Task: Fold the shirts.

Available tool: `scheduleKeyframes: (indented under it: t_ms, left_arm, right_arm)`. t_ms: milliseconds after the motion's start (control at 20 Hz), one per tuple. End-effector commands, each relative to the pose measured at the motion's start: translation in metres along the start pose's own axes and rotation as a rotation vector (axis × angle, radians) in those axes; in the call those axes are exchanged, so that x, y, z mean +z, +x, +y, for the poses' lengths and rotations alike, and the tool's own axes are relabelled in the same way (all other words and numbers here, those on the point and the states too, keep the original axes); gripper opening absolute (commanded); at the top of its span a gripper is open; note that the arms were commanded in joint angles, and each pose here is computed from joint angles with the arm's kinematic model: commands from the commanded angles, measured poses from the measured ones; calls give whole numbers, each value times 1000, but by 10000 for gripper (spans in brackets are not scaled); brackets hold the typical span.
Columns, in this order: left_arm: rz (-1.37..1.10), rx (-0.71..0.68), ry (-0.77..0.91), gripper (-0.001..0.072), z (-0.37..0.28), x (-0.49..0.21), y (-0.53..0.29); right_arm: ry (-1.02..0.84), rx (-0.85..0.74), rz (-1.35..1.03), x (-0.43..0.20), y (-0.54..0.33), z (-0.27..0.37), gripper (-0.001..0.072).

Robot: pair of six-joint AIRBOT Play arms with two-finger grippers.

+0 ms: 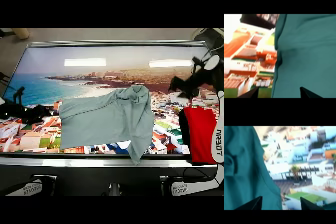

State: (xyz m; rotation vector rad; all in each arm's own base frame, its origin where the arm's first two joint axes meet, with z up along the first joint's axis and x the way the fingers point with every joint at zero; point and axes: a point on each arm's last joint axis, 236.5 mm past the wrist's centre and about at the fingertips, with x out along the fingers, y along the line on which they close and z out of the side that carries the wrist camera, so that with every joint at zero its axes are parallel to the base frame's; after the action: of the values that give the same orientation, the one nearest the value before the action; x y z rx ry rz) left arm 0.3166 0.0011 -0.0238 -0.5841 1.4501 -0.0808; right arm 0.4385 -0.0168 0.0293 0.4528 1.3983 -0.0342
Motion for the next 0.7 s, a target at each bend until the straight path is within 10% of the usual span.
scheduleKeyframes:
  t_ms: [0, 500, 650]
  left_arm:
    - [174, 33, -44, 605, 31, -90, 25]
    - [116, -77, -113, 505, 5, -124, 97]
    - [103, -79, -91, 99, -1, -122, 100]
  right_arm:
    - [21, 4, 276, -102, 15, -41, 486]
    - [31, 95, 381, -198, 65, -42, 508]
    - [64, 207, 389, -213, 82, -22, 510]
